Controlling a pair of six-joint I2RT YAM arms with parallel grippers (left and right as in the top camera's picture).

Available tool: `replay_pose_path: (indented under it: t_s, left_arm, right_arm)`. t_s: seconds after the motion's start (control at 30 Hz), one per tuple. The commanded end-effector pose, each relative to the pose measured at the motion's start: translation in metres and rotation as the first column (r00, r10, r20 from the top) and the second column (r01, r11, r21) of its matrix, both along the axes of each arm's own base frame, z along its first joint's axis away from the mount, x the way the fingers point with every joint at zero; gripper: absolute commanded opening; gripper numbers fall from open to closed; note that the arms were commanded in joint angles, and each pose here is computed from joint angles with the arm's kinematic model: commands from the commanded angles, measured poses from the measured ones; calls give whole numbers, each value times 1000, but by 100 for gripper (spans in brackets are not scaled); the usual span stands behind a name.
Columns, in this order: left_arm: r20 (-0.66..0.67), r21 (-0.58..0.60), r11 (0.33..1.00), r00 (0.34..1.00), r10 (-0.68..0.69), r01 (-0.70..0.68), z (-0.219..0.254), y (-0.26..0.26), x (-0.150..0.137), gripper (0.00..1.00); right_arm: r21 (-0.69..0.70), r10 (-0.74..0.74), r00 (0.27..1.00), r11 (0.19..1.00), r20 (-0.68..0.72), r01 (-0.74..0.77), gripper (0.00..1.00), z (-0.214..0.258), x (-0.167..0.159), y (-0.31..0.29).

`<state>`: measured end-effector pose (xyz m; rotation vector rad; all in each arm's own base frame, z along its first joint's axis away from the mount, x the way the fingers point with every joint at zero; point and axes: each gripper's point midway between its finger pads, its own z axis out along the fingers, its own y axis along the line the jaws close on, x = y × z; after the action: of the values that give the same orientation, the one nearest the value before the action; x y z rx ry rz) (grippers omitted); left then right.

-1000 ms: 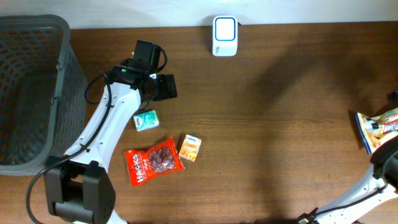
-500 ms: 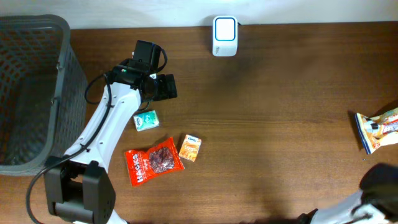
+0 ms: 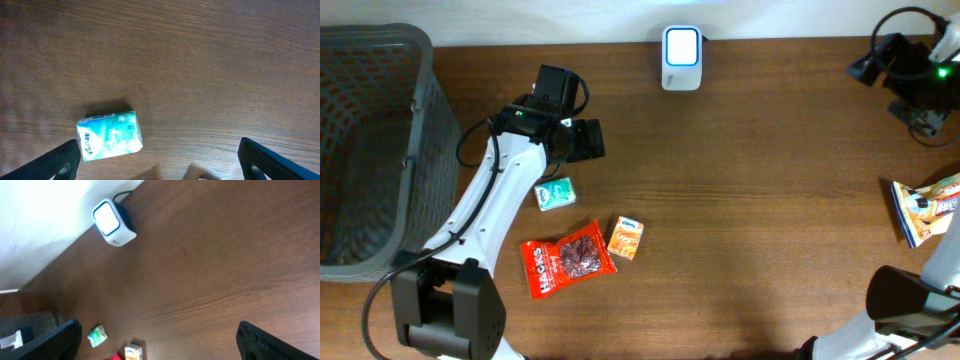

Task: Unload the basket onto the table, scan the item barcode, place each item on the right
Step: 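Raise the right gripper away to the upper right, then reach the left gripper down to the orange Kleenex tissue pack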

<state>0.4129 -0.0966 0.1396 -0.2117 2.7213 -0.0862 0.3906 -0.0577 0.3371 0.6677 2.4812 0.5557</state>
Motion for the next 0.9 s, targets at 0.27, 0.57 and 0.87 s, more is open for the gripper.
replay_pose_path:
  t_s: [0.27, 0.57, 0.87]
  left_arm:
    - [-14, -139, 988, 997, -75, 72, 3, -27, -5, 99]
    - [-81, -223, 903, 916, -393, 368, 26, -63, -69, 99]
    - [-211, -220, 879, 859, -466, 423, -15, -79, -113, 95]
  right_arm:
    - [-24, 17, 1000, 1000, -8, -17, 99, -3, 1, 5]
    - [-24, 17, 1000, 1000, -8, -17, 99, -3, 1, 5]
    - [-24, 17, 1000, 1000, -8, -17, 98, -3, 1, 5]
